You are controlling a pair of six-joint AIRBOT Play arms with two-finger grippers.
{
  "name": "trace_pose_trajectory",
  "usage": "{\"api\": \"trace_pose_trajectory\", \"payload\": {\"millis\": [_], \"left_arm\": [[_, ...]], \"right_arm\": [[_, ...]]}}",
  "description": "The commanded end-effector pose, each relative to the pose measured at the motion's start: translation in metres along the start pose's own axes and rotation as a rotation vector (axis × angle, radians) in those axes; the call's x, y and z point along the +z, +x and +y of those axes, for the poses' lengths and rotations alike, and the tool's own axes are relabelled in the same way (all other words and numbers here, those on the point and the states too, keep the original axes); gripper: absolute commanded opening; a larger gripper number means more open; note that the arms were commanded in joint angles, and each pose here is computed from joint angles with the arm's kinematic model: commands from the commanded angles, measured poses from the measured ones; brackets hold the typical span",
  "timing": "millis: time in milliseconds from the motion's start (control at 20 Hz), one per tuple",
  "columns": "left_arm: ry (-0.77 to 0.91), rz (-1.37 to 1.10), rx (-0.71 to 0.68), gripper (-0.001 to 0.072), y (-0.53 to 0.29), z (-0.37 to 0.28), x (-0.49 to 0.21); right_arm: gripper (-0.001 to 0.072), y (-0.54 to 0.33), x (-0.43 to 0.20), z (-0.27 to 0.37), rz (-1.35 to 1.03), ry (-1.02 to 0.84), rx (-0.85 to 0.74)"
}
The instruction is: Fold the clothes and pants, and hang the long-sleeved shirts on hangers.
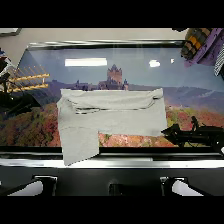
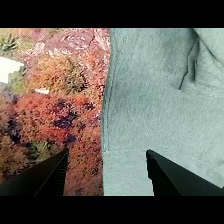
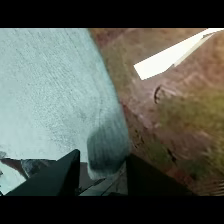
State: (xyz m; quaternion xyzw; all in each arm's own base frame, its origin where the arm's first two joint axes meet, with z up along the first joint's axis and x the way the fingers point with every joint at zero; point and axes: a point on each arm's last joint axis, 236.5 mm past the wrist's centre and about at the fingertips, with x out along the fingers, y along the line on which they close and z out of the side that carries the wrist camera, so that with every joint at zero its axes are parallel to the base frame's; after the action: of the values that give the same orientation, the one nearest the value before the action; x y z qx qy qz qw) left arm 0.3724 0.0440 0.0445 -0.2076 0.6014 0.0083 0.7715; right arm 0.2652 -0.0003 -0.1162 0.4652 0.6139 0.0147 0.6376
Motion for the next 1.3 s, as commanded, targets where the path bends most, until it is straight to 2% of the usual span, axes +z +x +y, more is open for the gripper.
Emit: {"api": "trace_pose_trajectory", "payload": {"millis": [0,100,200,250,700,1250], "left_arm": [[-0.041,0.024,-0.038,0.0565,0.006,0.001,-0.010],[-0.093,0.041,-0.079,0.0559,0.015,0.005,-0.024],[-0.116,0.046,-0.130,0.0558,0.025,0.008,-0.040],[-0.125,0.048,-0.154,0.0558,0.031,0.009,-0.047],[-0.227,0.095,-0.294,0.0538,0.102,0.008,-0.095],[-0.214,0.176,-0.329,0.0538,0.132,-0.011,-0.110]], "right_arm": [[0.0320,0.003,0.010,-0.005,-0.052,0.013,-0.010],[0.0154,0.003,0.014,-0.003,-0.071,0.014,-0.003],[0.0053,0.002,0.016,-0.003,-0.080,0.011,-0.004],[0.0034,0.001,0.016,-0.002,-0.082,0.008,-0.002],[0.0033,-0.023,0.003,0.026,-0.098,-0.079,0.036],[0.0033,-0.037,0.001,0.039,-0.140,-0.125,0.045]]}}
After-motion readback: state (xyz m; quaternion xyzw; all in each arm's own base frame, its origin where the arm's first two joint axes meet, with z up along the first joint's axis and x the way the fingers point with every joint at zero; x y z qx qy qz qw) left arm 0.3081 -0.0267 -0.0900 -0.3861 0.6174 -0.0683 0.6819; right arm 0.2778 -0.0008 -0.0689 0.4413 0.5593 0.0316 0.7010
